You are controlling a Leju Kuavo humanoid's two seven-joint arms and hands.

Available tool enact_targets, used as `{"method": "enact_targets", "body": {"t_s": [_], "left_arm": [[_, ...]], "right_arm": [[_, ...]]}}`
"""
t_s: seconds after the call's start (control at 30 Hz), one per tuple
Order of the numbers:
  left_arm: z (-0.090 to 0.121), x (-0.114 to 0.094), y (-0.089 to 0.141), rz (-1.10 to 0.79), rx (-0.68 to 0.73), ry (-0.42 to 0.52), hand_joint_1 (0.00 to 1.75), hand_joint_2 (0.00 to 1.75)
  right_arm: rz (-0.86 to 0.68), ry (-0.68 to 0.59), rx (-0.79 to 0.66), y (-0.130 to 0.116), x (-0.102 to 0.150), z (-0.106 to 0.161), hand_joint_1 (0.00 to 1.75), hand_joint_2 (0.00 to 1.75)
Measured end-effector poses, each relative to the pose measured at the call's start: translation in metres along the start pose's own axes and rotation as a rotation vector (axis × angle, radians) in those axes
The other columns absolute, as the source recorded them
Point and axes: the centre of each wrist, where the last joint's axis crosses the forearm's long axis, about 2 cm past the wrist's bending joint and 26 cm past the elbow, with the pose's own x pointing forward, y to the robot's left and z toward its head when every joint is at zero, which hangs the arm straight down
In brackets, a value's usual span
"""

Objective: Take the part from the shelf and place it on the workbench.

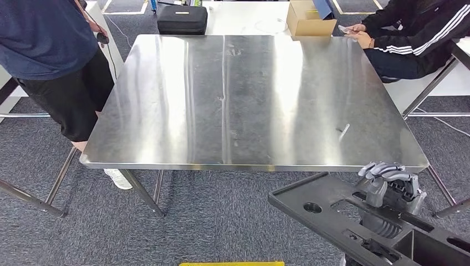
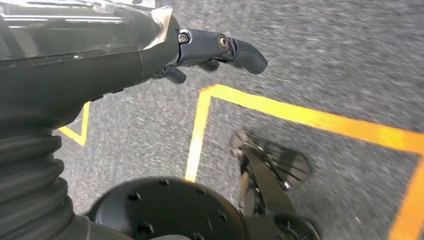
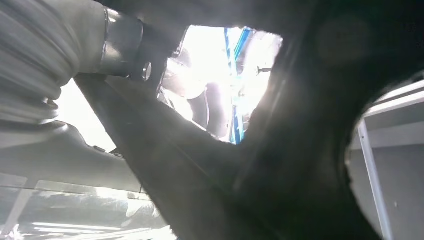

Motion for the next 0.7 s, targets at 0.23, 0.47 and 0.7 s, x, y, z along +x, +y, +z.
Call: {"method": "enact_targets", "body": {"t_s": [0.23, 0.47, 0.7], "left_arm": [[-0.0006, 0.0001, 0.0018, 0.004, 0.006, -0.002, 0.0, 1.75], [-0.0013, 0.0011, 0.0031, 0.004, 0.008, -0.001, 0.0, 1.75], [-0.0009, 0.0001, 0.003, 0.003, 0.006, 0.003, 0.0, 1.75]], "right_arm": [[-0.003, 0.001, -0.003, 0.0016, -0.0003, 0.0006, 1.75, 1.75], [-0.003, 0.003, 0.004, 0.0036, -0.0007, 0.0004, 1.75, 1.75], [0.0, 0.01, 0.014, 0.0044, -0.0012, 0.0014, 1.75, 1.75]]}}
